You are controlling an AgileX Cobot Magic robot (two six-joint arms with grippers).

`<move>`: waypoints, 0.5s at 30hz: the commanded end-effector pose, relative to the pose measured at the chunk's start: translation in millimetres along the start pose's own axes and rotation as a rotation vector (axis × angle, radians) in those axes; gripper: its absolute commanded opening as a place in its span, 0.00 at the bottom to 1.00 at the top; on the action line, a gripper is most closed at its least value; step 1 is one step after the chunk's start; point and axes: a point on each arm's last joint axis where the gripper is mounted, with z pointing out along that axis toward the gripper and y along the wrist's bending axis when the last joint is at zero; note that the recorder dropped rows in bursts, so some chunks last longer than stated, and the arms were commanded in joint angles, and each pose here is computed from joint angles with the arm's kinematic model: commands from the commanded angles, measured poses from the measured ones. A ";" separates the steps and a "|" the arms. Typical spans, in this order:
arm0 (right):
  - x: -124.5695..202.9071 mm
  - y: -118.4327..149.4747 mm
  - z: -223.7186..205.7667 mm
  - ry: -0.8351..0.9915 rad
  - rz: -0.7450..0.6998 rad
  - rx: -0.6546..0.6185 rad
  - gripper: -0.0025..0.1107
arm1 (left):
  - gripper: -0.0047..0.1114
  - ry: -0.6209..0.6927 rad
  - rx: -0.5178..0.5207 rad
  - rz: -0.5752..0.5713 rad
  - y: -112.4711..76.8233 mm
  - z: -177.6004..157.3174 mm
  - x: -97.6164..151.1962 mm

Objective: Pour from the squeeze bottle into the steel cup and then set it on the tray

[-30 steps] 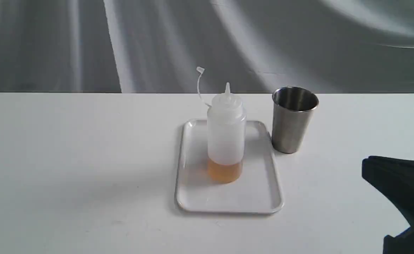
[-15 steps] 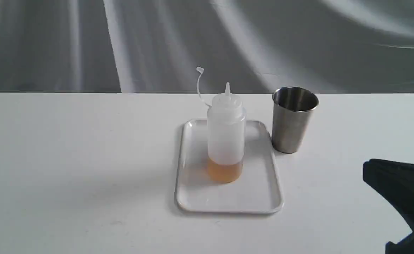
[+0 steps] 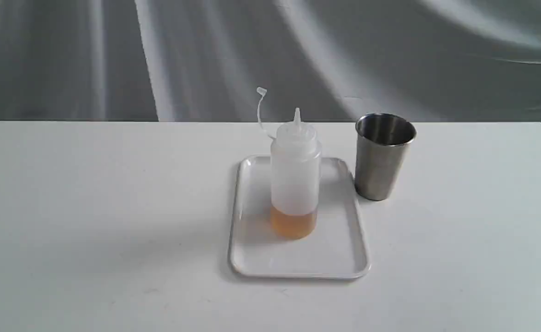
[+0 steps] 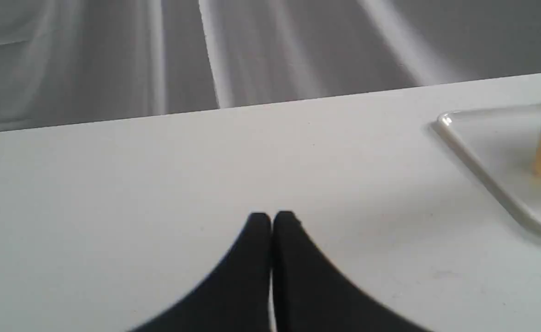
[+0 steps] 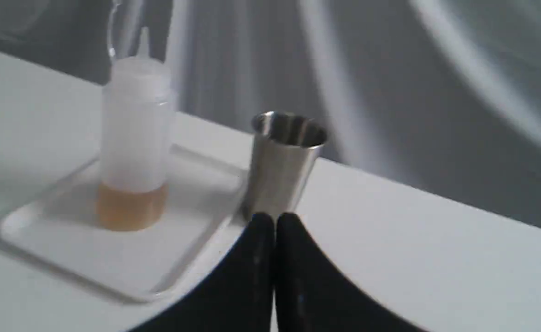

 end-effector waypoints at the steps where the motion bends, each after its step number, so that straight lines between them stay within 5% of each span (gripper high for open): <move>1: 0.7 -5.6 -8.0 -0.025 -0.016 0.079 0.02 | 0.04 -0.005 0.006 -0.005 -0.4 0.2 0.7; 15: 31.2 -1.0 -24.1 -0.007 0.085 0.124 0.02 | 0.04 -0.005 0.006 -0.003 -0.4 0.2 0.7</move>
